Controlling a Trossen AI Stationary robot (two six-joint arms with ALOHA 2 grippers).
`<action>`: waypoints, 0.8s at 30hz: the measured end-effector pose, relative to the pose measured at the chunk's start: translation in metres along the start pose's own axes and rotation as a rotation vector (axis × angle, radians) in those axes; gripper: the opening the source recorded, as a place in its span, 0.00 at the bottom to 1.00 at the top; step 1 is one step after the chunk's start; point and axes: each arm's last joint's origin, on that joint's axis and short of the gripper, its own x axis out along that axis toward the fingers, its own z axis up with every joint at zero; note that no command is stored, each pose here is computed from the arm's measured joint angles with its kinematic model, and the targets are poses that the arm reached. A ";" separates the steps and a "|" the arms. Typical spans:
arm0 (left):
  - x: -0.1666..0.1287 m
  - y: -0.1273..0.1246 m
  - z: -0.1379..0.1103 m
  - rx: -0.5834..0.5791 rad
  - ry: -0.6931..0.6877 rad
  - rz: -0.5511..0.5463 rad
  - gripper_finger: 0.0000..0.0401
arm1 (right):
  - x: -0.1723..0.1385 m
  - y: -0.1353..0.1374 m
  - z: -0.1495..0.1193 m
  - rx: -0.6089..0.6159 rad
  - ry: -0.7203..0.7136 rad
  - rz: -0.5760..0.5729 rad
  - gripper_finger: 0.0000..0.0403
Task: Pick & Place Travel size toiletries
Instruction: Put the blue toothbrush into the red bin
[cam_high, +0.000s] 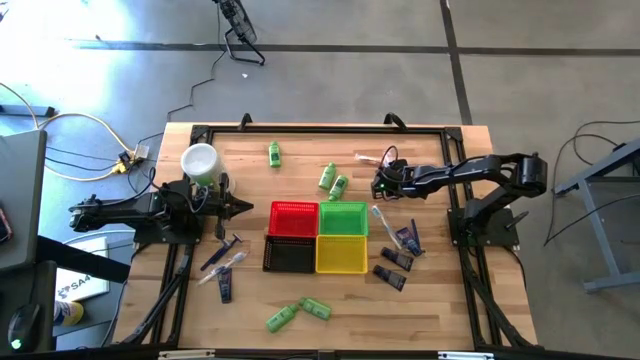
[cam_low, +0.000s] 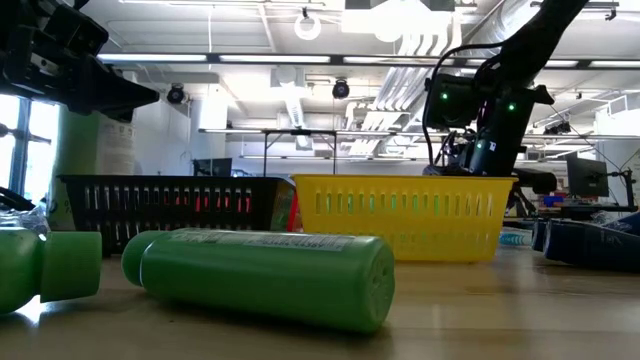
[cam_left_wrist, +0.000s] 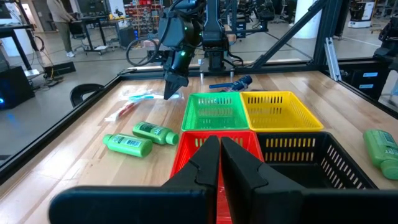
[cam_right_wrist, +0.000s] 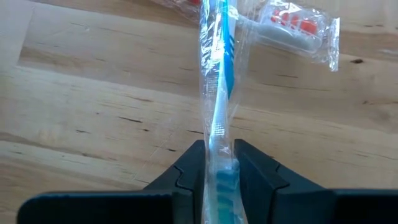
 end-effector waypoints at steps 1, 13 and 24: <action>0.000 0.000 0.000 0.000 0.000 0.000 0.03 | 0.000 0.000 0.000 -0.002 0.002 0.002 0.17; 0.000 0.000 0.000 0.000 0.000 0.000 0.03 | -0.015 -0.002 0.004 -0.017 0.031 0.081 0.14; 0.000 0.000 0.000 0.000 0.000 0.000 0.03 | -0.050 -0.007 0.018 -0.058 -0.090 0.227 0.02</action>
